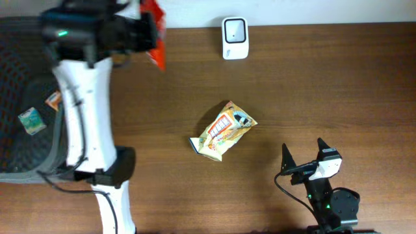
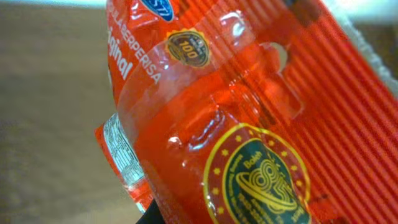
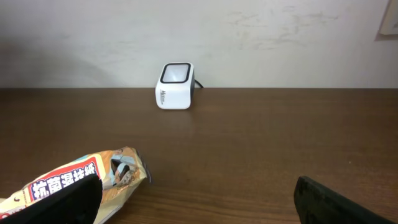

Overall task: Scan the item barcode
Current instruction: 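Carry the red packet out and drop it beside the yellow bag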

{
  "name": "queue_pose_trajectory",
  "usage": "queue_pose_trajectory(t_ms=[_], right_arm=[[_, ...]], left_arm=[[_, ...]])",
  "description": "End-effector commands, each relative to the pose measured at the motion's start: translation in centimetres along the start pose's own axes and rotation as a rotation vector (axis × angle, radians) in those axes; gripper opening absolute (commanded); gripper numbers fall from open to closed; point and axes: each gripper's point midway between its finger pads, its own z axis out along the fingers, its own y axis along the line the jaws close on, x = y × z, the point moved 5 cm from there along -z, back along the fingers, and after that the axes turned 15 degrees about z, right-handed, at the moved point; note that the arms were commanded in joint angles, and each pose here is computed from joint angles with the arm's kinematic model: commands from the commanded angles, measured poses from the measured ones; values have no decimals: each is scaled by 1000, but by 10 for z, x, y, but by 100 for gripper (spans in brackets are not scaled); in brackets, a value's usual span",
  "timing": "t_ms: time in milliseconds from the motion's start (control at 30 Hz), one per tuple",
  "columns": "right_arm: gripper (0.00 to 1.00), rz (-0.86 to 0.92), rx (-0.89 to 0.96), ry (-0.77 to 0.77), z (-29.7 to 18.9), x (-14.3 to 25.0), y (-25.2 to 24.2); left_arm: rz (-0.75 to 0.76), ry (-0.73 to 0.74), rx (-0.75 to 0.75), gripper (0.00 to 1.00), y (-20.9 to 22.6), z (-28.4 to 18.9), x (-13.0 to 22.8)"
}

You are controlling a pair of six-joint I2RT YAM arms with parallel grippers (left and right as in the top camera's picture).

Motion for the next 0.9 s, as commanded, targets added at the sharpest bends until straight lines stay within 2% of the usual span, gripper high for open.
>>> queue_pose_trajectory(t_ms=[0,133,200,233,267,300,333,367,400,433,533,600,700,800,867], right_arm=[[98,-7,-6,7,0,3,0],[98,-6,-6,7,0,3,0],[98,-7,-6,7,0,3,0],[98,-6,-6,7,0,3,0],[98,-7,-6,7,0,3,0],[98,-7,-6,7,0,3,0],[98,-7,-6,7,0,3,0],[98,-6,-6,7,0,3,0],[98,-7,-6,7,0,3,0],[98,-6,-6,7,0,3,0],[98,-6,-6,7,0,3,0],[98,-7,-7,8,0,3,1],[98,-6,-6,7,0,3,0],[99,-6,-6,7,0,3,0],[98,-6,-6,7,0,3,0]], left_arm=[[66,269,37,0,-34,77,35],[119,497,66,0,-60,165,95],[136,570,74,9,-65,204,131],[137,598,74,22,-64,216,145],[135,613,73,26,-63,220,152],[132,630,72,37,-62,222,157],[131,634,72,41,-62,222,158],[132,629,72,52,-62,221,157],[133,620,73,87,-62,218,152],[131,609,72,99,-62,213,146],[105,493,59,99,-53,161,92],[84,328,39,99,-41,102,47],[39,56,-21,99,-8,19,5],[-41,-157,-139,99,43,-55,-8],[-140,-208,-280,99,92,-90,0]])
